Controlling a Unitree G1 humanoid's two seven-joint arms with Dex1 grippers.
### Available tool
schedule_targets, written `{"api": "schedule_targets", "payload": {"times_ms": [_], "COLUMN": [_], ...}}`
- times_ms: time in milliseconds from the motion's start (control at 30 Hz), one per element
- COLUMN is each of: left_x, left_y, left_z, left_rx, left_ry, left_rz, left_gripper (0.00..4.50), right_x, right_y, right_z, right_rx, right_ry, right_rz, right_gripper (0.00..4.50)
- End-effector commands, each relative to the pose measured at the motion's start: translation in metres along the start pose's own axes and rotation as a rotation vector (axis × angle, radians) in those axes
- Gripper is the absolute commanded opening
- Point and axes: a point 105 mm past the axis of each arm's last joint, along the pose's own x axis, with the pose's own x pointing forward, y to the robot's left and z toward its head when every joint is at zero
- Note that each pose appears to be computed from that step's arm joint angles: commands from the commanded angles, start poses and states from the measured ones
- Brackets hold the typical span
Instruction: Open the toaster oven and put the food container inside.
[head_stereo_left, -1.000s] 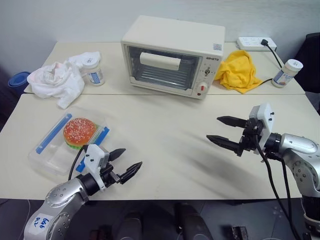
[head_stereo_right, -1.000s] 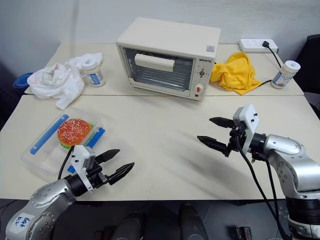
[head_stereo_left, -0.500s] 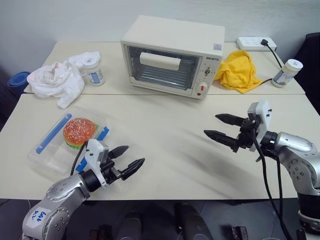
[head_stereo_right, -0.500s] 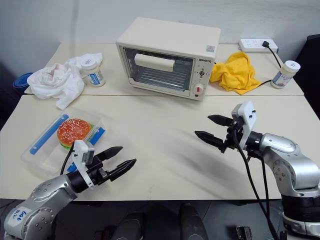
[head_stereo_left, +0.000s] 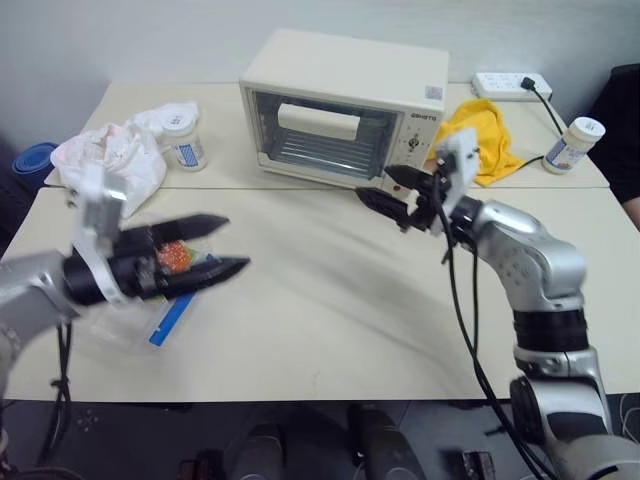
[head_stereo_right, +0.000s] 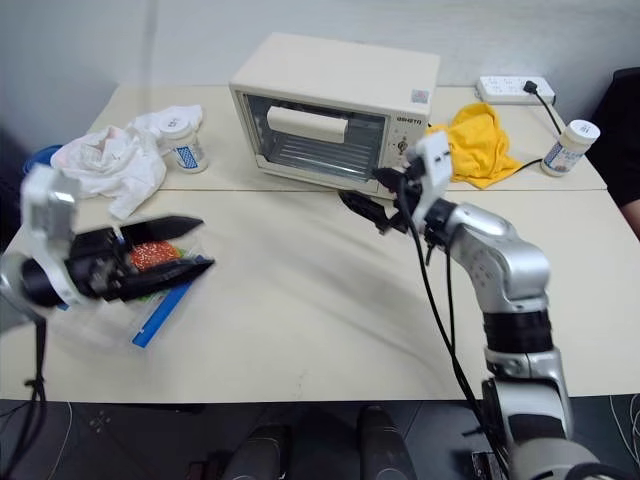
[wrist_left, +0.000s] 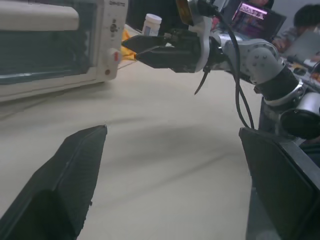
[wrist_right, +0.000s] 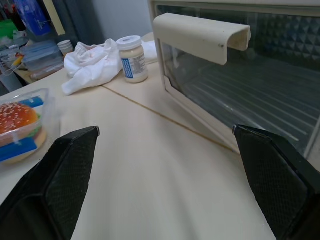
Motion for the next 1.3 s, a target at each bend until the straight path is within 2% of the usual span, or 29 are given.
{"api": "schedule_targets", "payload": {"times_ms": [33, 133, 267, 500, 700, 967, 1067, 1133, 1233, 1300], "left_x": [-0.004, -0.005, -0.001, 0.002, 0.007, 0.021, 0.031, 0.039, 0.048, 0.047], "left_y": [0.025, 0.041, 0.048, 0.052, 0.065, 0.092, 0.107, 0.113, 0.104, 0.098], "left_z": [0.015, 0.029, 0.041, 0.045, 0.058, 0.077, 0.075, 0.079, 0.090, 0.094], "left_rx": [0.066, 0.129, 0.181, 0.206, 0.240, 0.318, 0.403, 0.420, 0.412, 0.404], "left_ry": [0.009, 0.019, 0.019, 0.018, -0.024, -0.040, 0.043, 0.058, 0.050, 0.041], "left_rz": [0.029, 0.035, 0.019, 0.014, 0.057, 0.121, 0.135, 0.132, 0.053, 0.011], "left_gripper": [4.50, 4.50, 4.50, 4.50, 4.50, 4.50, 3.91, 3.36, 2.54, 2.54], "right_x": [0.022, 0.042, 0.060, 0.069, 0.065, 0.058, 0.057, 0.056, 0.056, 0.056], "right_y": [-0.010, -0.015, -0.014, 0.023, 0.048, 0.062, 0.068, 0.070, 0.069, 0.064], "right_z": [0.014, 0.024, 0.038, 0.053, 0.044, 0.022, 0.013, 0.009, 0.007, 0.009], "right_rx": [-0.052, -0.056, -0.073, -0.080, -0.058, -0.016, 0.005, 0.018, 0.022, 0.011], "right_ry": [-0.037, -0.062, -0.102, -0.154, -0.130, -0.099, -0.088, -0.083, -0.085, -0.090], "right_rz": [-0.033, -0.045, -0.034, 0.161, 0.269, 0.283, 0.288, 0.285, 0.267, 0.242], "right_gripper": [4.48, 4.48, 4.48, 4.48, 4.48, 4.48, 4.50, 4.50, 4.50, 4.50]}}
